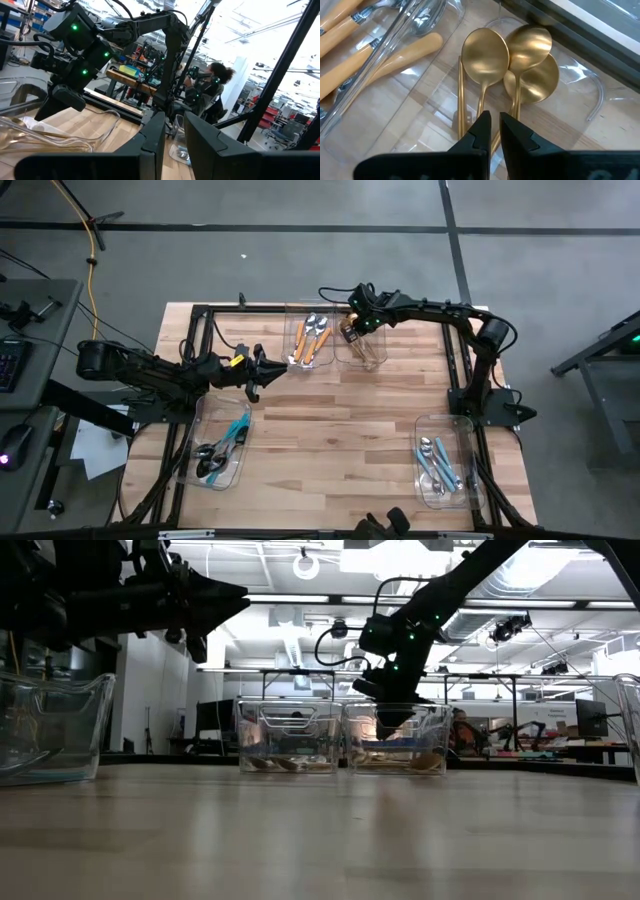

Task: Sort silverware by color (type)
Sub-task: Return to Home Position

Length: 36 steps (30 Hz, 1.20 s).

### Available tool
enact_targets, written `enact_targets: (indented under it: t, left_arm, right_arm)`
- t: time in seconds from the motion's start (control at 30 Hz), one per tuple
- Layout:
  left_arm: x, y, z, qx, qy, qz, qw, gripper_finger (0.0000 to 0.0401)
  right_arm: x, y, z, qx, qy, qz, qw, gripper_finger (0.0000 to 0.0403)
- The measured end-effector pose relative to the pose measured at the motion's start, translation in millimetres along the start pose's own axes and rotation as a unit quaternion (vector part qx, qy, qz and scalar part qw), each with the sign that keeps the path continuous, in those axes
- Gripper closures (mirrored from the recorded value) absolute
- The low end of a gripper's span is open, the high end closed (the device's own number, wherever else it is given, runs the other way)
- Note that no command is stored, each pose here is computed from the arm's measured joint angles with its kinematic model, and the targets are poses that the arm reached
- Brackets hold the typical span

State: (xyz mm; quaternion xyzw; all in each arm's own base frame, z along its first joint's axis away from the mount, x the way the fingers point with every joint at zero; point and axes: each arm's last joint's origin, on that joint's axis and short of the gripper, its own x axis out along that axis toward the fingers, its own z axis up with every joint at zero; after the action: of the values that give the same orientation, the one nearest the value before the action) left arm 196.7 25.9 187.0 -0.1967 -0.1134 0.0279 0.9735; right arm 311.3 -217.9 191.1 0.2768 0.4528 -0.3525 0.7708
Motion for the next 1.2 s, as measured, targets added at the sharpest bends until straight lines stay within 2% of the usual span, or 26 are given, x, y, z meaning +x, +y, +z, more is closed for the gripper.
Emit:
enact_targets:
  t: [0.5,0.6,0.93,1.07,1.2]
  left_arm:
    - [0.0,0.0,0.0,0.000,0.000,0.000,1.000,0.0339]
    - [0.0,0.0,0.0,0.000,0.000,0.000,1.000,0.0339]
    - [0.0,0.0,0.0,0.000,0.000,0.000,1.000,0.0338]
    - [0.0,0.0,0.0,0.000,0.000,0.000,1.000,0.0338]
    - [0.0,0.0,0.0,0.000,0.000,0.000,1.000,0.0338]
  right_arm:
    - [0.0,0.0,0.0,-0.013,0.000,0.000,1.000,0.0372]
    - [-0.1,0.0,0.0,-0.015,0.000,0.000,1.000,0.0343]
    - [-0.1,0.0,0.0,-0.013,0.000,0.000,1.000,0.0207]
    - [-0.1,0.0,0.0,-0.013,0.000,0.000,1.000,0.0178]
    - [-0.1,0.0,-0.1,-0.011,0.000,0.000,1.000,0.0169]
